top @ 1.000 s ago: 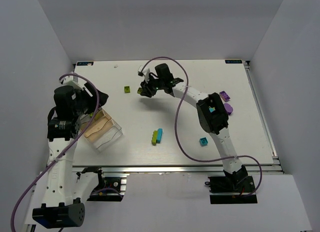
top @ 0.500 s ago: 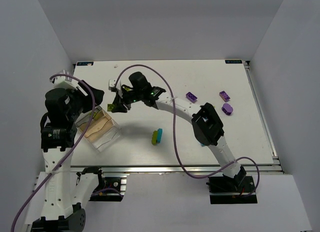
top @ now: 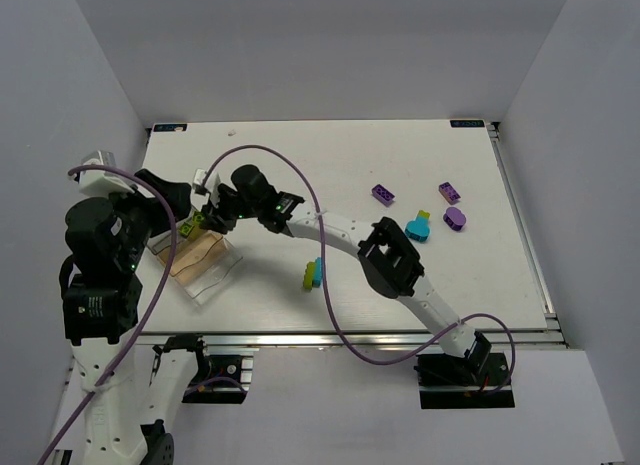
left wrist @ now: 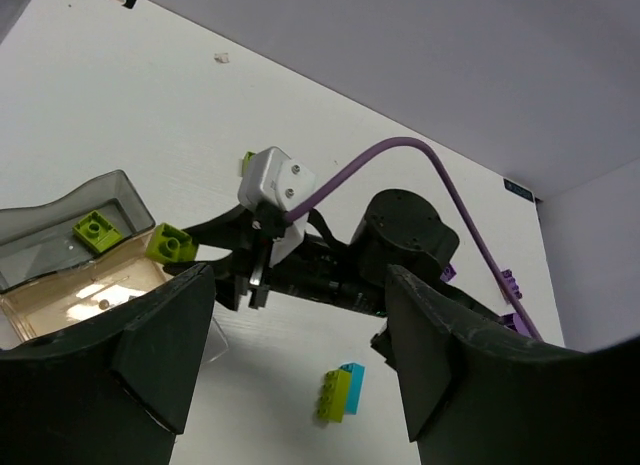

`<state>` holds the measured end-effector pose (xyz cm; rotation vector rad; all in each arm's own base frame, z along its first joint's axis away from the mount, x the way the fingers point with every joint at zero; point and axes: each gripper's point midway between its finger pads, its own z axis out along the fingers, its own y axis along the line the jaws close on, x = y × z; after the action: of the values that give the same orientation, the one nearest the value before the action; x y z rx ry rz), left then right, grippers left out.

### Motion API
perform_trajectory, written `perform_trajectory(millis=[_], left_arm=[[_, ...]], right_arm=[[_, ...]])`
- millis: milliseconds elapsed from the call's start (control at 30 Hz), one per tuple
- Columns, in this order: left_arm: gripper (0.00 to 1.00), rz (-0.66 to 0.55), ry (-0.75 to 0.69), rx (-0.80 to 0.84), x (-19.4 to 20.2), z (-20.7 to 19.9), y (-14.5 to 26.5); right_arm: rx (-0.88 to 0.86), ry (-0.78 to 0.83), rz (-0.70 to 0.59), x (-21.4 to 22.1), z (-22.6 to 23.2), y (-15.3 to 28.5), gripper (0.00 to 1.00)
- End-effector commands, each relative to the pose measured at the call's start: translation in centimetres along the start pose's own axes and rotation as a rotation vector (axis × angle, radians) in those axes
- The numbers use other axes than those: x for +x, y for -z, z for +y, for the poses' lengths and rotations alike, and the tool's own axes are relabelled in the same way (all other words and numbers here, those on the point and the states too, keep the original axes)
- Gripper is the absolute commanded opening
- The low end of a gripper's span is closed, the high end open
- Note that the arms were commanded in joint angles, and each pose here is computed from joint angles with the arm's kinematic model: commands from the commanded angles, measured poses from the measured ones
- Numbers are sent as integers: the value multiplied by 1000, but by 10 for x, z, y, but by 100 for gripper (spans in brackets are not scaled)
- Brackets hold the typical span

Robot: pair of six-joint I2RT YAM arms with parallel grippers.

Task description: Sort the legos into containers by color

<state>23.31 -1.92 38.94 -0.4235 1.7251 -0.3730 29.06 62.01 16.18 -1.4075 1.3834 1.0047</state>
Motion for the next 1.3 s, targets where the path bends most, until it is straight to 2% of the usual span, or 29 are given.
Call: perform_trajectory(millis=[0, 367, 700, 800, 900, 933, 1000, 1033, 1233, 1267], left_arm=[[79, 1, -10, -28, -2, 4, 9], [79, 30, -11, -29, 8, 6, 20], [80, 53, -16, -18, 16, 6, 25], [81, 54, -11, -16, 17, 6, 26], [80, 55, -5, -15, 18, 5, 27], [80, 53, -2, -14, 17, 5, 28], [81, 54, 3, -16, 18, 6, 28], [81, 53, 4, -15, 18, 6, 29], [81, 59, 17, -16, 22, 7, 27], [81, 61, 16, -13, 23, 7, 26]], right_arm=[[127, 16, -121, -39, -12, -16, 0], [340, 35, -325, -62, -31, -50, 0], [425, 47, -323, -33, -44, -63, 0], [422, 72, -331, -30, -44, -67, 5], [415, 86, -331, -27, -43, -69, 13], [417, 88, -331, -26, -43, -69, 21], [418, 90, -329, -23, -43, -69, 29], [420, 90, -330, -22, -44, -69, 37], [401, 102, -332, -20, -41, -71, 61], [402, 110, -334, -23, -41, -70, 62]])
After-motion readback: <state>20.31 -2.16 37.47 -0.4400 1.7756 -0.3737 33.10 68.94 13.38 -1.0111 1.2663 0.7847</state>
